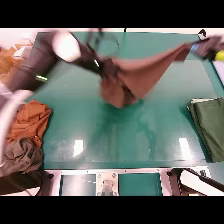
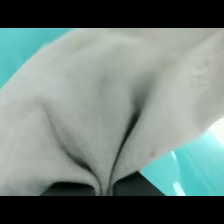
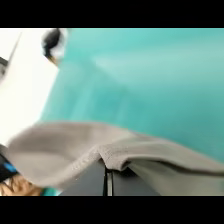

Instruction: Fold the shirts.

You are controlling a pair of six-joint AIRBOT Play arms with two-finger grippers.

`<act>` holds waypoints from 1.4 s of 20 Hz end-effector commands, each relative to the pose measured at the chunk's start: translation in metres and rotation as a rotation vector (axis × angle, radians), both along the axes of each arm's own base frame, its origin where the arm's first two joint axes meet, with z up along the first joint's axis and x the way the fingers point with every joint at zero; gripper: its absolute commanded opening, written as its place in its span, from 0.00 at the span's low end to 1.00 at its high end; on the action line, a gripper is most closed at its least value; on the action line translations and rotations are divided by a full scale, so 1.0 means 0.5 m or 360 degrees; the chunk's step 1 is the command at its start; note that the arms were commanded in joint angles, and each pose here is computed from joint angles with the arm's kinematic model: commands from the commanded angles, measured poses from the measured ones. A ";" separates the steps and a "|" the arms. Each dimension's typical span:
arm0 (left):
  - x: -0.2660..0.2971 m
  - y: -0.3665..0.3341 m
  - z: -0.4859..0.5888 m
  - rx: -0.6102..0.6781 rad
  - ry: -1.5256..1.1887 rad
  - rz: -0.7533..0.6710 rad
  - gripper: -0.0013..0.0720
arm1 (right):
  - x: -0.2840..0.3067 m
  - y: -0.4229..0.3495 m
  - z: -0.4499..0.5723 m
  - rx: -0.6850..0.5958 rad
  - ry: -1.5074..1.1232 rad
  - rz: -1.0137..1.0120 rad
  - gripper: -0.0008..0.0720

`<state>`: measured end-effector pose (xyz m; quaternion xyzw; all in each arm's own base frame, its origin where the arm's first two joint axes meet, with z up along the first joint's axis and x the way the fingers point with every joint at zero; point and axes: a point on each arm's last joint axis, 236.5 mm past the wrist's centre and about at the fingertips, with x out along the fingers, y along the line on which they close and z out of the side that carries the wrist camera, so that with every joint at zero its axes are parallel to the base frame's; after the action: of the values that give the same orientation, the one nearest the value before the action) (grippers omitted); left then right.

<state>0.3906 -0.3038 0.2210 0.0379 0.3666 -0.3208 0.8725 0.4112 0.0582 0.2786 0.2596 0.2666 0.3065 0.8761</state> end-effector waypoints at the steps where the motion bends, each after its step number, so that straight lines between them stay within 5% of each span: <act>1: -0.071 0.145 0.315 0.0020 -0.0576 0.0049 0.05 | -0.117 0.054 0.216 -0.0106 -0.0449 0.0024 0.03; 6: -0.139 0.277 0.462 0.0099 -0.0949 0.0226 0.05 | -0.280 0.108 0.321 -0.0227 -0.0678 -0.0049 0.03; 10: -0.123 0.267 0.355 0.0274 -0.0740 0.0156 0.05 | -0.313 0.099 0.296 -0.0308 -0.0601 -0.0148 0.03; 18: -0.099 0.129 -0.160 0.0478 0.0141 -0.0202 0.05 | -0.116 -0.029 -0.143 -0.0201 0.0129 -0.0322 0.03; 25: 0.116 0.080 -0.513 0.0427 0.0397 0.0031 0.05 | 0.023 -0.117 -0.620 -0.0024 0.0871 -0.0443 0.03; 26: 0.148 0.090 -0.503 0.0344 0.0424 0.0105 0.30 | 0.038 -0.121 -0.642 0.0002 0.0908 -0.0444 0.03; 27: 0.173 0.105 -0.479 0.0269 0.0433 0.0159 0.71 | 0.049 -0.127 -0.651 0.0002 0.0918 -0.0442 0.04; 28: 0.192 0.128 -0.445 0.0203 0.0449 0.0206 0.81 | 0.058 -0.136 -0.647 -0.0007 0.0905 -0.0450 0.21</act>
<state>0.4535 -0.2473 -0.0049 0.1074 0.5071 -0.2550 0.8162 0.4301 -0.0071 -0.0103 0.3510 0.4419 0.0982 0.8197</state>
